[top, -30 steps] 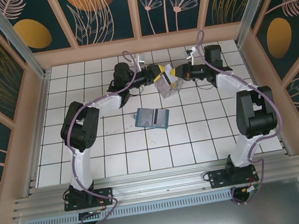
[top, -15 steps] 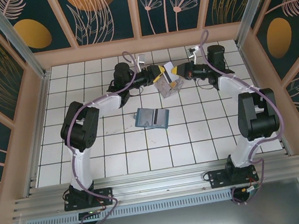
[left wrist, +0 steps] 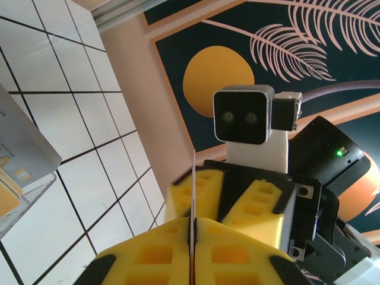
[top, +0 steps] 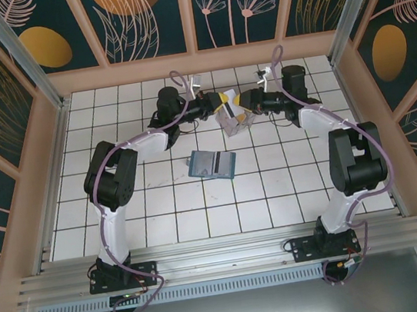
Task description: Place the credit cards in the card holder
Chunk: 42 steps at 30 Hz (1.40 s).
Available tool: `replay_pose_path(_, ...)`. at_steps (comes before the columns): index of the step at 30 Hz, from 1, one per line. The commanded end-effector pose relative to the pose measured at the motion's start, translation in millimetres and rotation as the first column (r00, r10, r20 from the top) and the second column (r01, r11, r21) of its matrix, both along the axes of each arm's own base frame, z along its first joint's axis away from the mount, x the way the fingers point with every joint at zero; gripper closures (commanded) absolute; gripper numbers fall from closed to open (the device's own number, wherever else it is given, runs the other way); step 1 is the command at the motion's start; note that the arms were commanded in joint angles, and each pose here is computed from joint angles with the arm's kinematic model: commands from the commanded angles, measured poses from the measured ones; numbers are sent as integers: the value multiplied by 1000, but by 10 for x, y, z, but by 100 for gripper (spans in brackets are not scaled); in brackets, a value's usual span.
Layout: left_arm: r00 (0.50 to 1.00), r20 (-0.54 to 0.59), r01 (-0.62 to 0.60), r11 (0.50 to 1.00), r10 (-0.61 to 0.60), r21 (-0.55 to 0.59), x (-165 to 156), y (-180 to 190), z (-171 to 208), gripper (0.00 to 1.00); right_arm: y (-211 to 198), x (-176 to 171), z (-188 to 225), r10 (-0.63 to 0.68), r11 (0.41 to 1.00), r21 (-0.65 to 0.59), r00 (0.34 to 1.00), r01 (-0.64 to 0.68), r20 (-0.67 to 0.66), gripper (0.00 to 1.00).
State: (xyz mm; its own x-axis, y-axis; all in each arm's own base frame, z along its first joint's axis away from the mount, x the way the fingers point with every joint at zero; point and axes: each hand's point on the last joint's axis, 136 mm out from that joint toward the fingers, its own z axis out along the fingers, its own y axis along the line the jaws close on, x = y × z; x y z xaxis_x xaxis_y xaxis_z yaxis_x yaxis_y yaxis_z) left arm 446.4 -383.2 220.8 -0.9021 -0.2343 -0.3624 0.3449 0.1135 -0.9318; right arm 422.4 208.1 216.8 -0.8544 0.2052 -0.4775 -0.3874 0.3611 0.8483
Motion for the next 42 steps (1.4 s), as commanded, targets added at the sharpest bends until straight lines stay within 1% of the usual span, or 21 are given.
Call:
replay_pose_path(1,1000,-1,16,1000,-16,3,9,106,-112,95,-184,81,37,-89,995,-32,996,90,27,64)
replay_pose_path(3,1000,-3,31,999,-31,13,-9,149,-140,97,-317,134,-16,-155,985,-76,988,156,21,61)
replay_pose_path(5,998,-7,64,997,-63,54,-50,148,-223,97,-348,140,-97,-169,980,-107,986,169,9,59)
replay_pose_path(9,990,-13,140,981,-140,133,-151,128,-349,97,-113,14,-169,-51,997,-56,999,49,-20,57)
replay_pose_path(13,981,-20,193,970,-192,149,-235,120,-389,97,135,-96,-194,44,998,-38,999,-44,-16,56)
replay_pose_path(15,981,-19,195,968,-194,157,-234,128,-397,96,222,-138,-186,79,997,-18,997,-79,-16,55)
replay_pose_path(17,981,-12,193,969,-193,157,-231,128,-372,96,271,-146,-236,89,996,-31,996,-89,-27,56)
replay_pose_path(20,982,4,183,971,-186,155,-207,141,-307,96,210,-115,-342,49,997,-63,997,-52,-52,56)
replay_pose_path(24,986,7,163,975,-166,152,-147,215,-270,97,65,-119,-365,-3,998,-56,998,0,-59,56)
replay_pose_path(26,986,11,165,975,-168,149,-148,223,-246,97,41,-139,-373,-8,998,-58,998,5,-62,55)
replay_pose_path(29,984,16,174,975,-178,138,-152,212,-211,97,119,-205,-407,35,999,-37,996,-38,-78,56)
replay_pose_path(33,978,11,202,969,-206,144,-160,193,-224,97,288,-309,-379,111,994,-9,992,-112,-65,58)
replay_pose_path(35,975,16,215,965,-220,152,-173,187,-212,97,317,-321,-360,128,992,0,990,-128,-61,61)
replay_pose_path(36,974,22,222,963,-228,156,-179,184,-202,97,321,-320,-359,133,991,3,989,-133,-61,65)
replay_pose_path(40,972,17,226,954,-234,195,-162,189,-247,95,327,-330,-342,145,989,11,988,-145,-58,88)
replay_pose_path(42,973,9,222,953,-229,205,-147,193,-280,90,328,-347,-340,147,989,12,987,-147,-58,97)
